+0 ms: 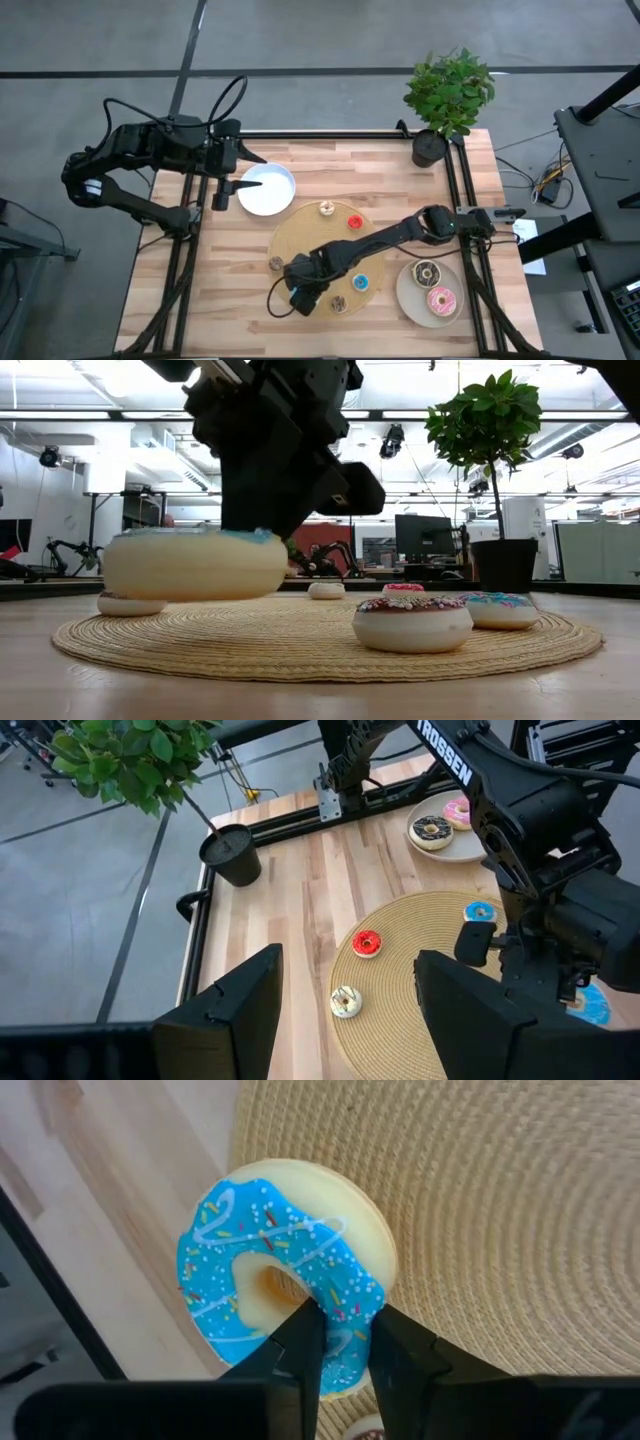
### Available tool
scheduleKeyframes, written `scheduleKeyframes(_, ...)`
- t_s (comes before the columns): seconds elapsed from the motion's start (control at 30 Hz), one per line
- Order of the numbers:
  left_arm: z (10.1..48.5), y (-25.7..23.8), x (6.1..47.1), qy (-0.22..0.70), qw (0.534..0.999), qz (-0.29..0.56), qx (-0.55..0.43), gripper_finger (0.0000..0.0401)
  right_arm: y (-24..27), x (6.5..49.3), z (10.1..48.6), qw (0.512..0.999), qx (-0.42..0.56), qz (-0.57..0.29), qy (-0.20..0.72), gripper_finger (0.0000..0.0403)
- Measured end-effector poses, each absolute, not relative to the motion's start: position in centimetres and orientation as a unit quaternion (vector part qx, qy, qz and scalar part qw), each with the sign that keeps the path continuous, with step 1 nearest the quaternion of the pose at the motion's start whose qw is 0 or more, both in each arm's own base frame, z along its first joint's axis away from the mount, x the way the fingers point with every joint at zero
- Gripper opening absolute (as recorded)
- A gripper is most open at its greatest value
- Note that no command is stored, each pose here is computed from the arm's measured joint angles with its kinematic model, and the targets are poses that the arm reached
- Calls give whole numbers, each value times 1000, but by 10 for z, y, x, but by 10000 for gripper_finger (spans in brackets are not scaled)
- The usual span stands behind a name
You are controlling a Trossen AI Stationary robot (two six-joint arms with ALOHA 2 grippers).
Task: Pick & Place donuts
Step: Put the large blue donut into the gray plate
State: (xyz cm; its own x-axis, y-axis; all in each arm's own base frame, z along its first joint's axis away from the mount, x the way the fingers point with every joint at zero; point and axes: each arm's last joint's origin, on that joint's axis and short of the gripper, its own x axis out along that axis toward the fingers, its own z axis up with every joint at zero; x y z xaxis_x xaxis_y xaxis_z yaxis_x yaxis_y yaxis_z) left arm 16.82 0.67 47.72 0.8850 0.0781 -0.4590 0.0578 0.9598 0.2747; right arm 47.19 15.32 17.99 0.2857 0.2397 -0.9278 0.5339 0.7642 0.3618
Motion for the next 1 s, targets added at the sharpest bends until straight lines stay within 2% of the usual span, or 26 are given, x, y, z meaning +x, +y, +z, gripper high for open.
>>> scheduleKeyframes(0.47,477,7,168,240,960,5,142,199,153,447,229,695,233,-83,675,63)
scheduleKeyframes(1.0,477,7,168,241,960,5,142,199,203,397,267,675,162,-76,715,61)
